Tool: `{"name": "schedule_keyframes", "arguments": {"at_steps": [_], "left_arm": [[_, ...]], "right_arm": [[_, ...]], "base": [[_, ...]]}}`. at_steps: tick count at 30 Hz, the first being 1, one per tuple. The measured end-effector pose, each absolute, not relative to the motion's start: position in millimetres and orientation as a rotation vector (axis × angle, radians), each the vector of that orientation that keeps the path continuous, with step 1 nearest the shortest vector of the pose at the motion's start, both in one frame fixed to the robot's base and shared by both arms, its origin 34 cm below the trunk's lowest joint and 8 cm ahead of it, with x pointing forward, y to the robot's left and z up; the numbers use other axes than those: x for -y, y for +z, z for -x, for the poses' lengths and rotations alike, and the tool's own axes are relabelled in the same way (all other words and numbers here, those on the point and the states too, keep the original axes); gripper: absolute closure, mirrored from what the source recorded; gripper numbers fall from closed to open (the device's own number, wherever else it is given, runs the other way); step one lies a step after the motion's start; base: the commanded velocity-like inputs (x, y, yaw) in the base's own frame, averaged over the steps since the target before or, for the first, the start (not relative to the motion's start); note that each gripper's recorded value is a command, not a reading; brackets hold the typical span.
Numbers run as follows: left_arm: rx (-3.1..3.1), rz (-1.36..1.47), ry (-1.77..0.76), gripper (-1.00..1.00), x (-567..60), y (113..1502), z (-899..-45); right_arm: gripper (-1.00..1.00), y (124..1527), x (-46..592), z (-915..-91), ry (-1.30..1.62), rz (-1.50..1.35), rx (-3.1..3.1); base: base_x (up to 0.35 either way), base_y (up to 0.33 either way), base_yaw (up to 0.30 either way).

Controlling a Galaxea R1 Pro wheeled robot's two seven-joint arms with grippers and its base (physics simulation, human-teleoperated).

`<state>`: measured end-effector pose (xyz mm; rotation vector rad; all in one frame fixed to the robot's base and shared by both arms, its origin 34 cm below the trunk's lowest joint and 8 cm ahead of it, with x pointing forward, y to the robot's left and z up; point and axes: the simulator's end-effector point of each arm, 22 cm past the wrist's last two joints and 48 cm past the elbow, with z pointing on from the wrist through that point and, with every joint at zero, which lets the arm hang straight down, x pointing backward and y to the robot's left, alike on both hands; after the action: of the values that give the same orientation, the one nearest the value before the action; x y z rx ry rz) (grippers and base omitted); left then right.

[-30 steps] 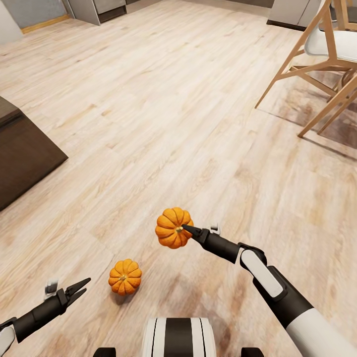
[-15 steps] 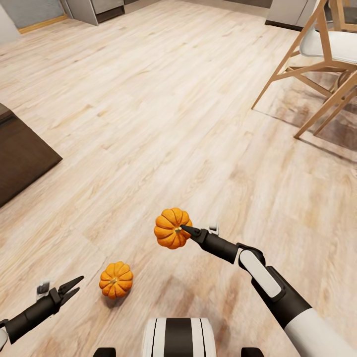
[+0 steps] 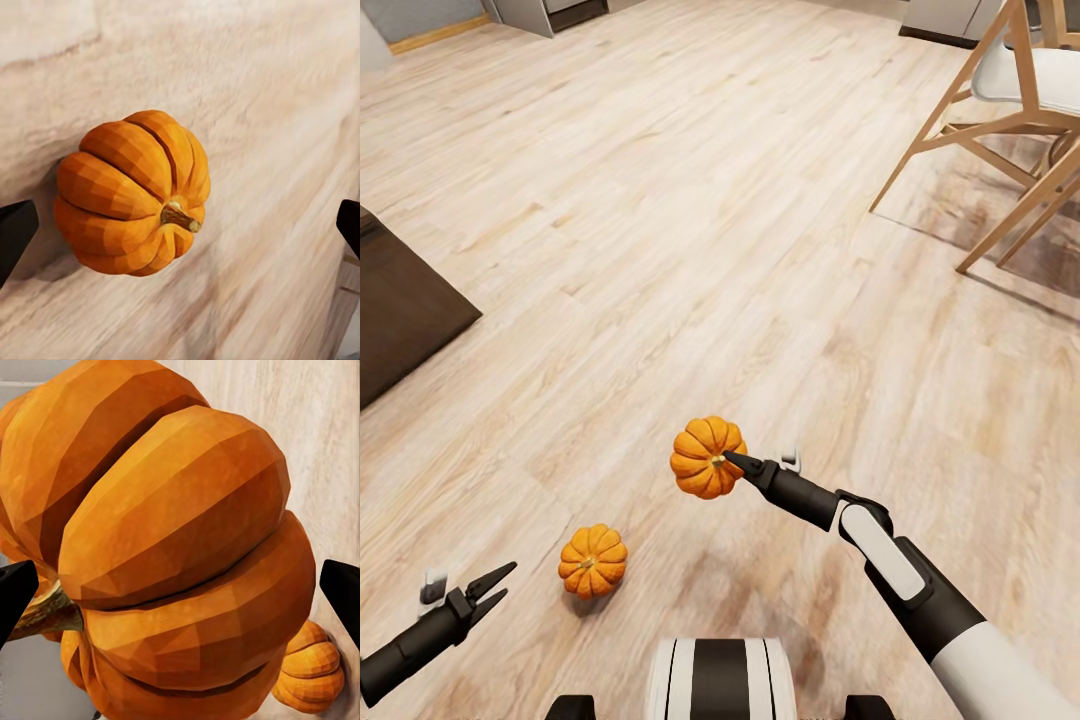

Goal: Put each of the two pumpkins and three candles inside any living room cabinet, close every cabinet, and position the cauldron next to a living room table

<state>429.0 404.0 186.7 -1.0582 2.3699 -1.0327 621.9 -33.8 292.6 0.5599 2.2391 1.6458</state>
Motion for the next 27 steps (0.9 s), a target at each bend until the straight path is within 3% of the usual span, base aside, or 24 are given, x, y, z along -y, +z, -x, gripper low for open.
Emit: {"name": "schedule_keyframes", "arguments": {"at_steps": [19,27], "left_arm": [[-2.474,1.124,-0.939,-1.0,-406,149,-399],[-2.5,1.137,-0.935,-1.0,-405,139,-389]], "right_arm": [[1.0,257,33,-607,1.663,-0.617,-2.276],[1.0,303,-4,-603,1.832,-0.474,-2.172]], "base": [[0.0,0.0,0.0],[0.0,0.0,0.0]]}}
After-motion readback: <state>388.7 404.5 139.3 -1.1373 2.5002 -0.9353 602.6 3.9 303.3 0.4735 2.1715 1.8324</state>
